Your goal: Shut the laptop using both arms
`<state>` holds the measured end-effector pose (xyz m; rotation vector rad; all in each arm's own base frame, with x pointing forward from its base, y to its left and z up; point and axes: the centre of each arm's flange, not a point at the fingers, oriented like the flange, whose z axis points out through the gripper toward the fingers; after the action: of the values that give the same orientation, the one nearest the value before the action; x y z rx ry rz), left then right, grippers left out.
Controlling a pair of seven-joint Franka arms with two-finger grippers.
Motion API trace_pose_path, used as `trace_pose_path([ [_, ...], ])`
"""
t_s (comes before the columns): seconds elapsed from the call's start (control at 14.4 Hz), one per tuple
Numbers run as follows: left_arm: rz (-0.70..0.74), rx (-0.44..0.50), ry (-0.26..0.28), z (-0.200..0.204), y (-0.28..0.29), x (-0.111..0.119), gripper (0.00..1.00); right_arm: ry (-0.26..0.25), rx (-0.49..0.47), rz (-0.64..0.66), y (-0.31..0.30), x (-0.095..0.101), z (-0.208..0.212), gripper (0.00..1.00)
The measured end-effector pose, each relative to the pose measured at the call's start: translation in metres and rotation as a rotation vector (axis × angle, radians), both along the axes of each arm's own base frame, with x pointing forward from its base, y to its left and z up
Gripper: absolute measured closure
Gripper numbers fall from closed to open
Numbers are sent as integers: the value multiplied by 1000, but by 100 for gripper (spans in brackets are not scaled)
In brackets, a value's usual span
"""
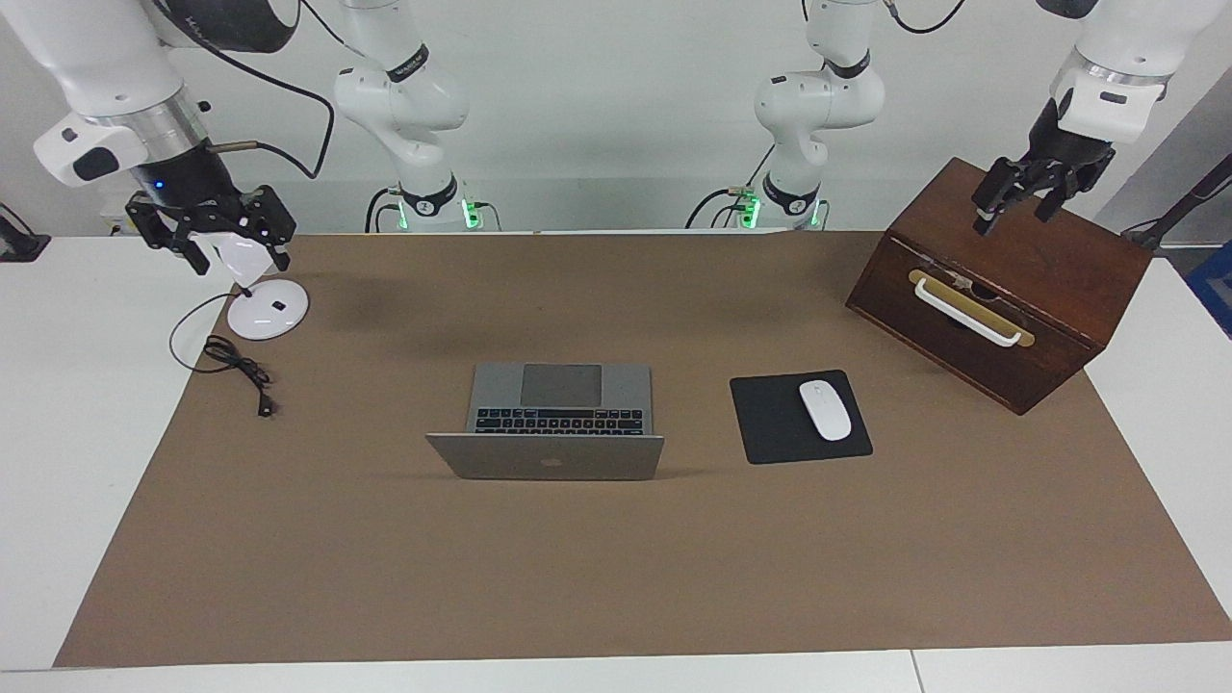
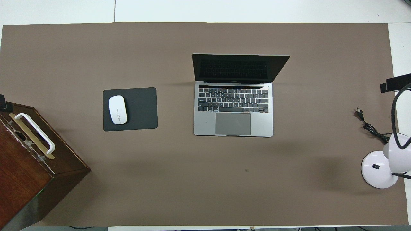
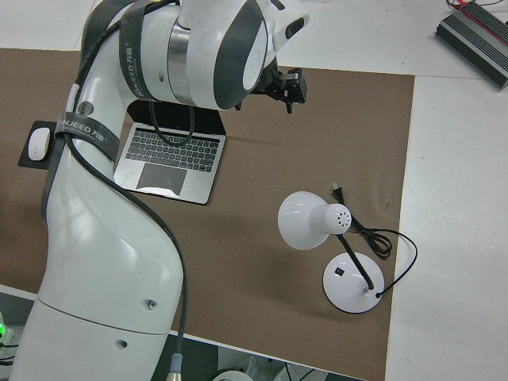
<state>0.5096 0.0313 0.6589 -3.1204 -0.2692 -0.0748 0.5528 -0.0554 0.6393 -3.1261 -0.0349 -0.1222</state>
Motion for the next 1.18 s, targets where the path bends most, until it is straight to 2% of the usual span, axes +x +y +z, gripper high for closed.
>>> trace_pose_path([
  [0.49, -10, -3, 38, 14, -7, -14, 0, 0, 0, -2, 0, 0, 0, 0],
  [1.04, -44, 1, 39, 14, -28, -14, 0, 1, 3, -44, -2, 0, -3, 0],
  [1.18, -47, 1, 39, 14, -30, -14, 0, -17, 2, -48, -5, 2, -4, 0],
])
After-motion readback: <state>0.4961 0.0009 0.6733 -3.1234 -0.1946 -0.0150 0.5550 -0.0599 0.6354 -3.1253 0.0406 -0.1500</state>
